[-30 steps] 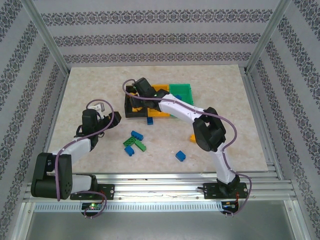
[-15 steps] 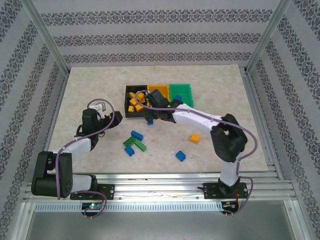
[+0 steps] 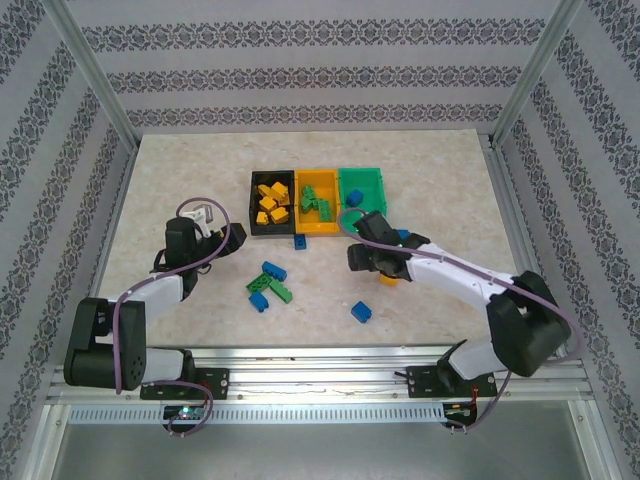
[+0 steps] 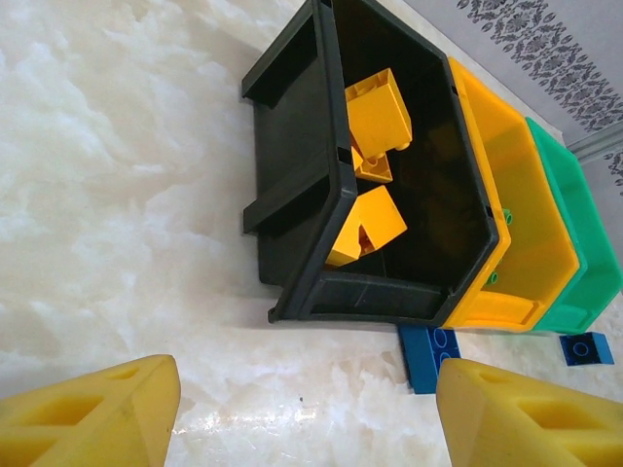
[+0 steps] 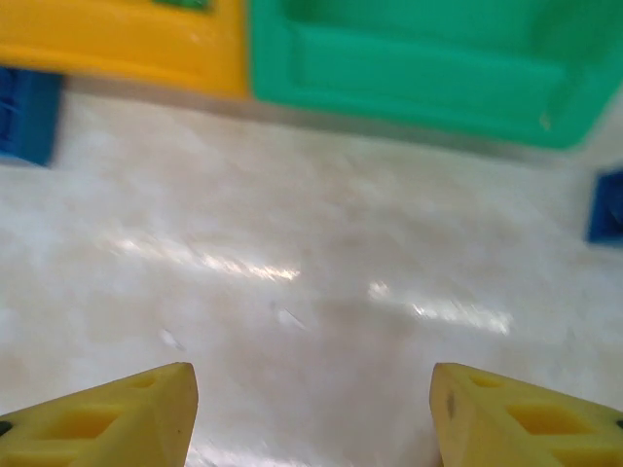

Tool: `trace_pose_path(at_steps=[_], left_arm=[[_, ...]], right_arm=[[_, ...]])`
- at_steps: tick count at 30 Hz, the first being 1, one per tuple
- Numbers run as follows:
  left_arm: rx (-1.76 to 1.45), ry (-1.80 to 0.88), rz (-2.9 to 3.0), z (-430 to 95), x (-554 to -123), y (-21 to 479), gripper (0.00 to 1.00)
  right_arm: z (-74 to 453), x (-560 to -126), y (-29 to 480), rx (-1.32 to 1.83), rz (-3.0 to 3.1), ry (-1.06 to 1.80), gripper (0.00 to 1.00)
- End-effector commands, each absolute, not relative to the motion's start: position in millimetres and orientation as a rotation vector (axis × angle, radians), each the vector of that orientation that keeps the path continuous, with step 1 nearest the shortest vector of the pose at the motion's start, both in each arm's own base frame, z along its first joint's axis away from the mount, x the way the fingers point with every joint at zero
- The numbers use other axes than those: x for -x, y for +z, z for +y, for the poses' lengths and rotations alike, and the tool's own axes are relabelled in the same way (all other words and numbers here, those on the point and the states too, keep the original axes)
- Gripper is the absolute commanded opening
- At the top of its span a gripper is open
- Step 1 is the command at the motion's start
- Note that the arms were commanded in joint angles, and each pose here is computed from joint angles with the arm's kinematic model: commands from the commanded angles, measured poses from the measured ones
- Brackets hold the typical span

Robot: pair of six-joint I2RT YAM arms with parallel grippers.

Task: Sort the legos into containers by color
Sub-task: Pick up the lego from the bottom-right of the table.

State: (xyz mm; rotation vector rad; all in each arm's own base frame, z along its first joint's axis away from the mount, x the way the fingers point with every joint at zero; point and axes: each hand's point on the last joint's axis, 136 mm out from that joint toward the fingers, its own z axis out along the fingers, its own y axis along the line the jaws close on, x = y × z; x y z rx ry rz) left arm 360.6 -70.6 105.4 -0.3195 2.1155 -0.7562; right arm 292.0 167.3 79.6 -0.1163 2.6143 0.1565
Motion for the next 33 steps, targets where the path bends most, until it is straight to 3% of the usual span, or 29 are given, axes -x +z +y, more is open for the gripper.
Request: trace_pose_path(at_steps=[1, 7, 16, 24, 33], left_arm=[[0.303, -0.787, 2.067, -71.9, -366.5, 114.6, 0.70], [0.304, -0.813, 2.074, -75.1, -368.4, 110.7, 0.70], [0.304, -0.816, 2.073, -75.4, -368.1, 110.9, 0.70], [0.300, -0.812, 2.070, -75.2, -367.0, 113.2, 0.70], [0.295, -0.810, 2.066, -75.2, -366.4, 115.7, 0.70]], right_arm=[[137.3, -279.3, 72.3, -0.009, 2.649, 0.114, 0.65], [113.2, -263.7, 50.3, -0.120, 2.720, 0.091, 0.66], [127.9, -268.2, 29.5, -0.101, 2.799, 0.128, 0.65], [143.8, -275.9, 27.6, -0.033, 2.764, 0.132, 0.44], [176.6, -289.8, 39.5, 0.097, 2.735, 0.128, 0.38]])
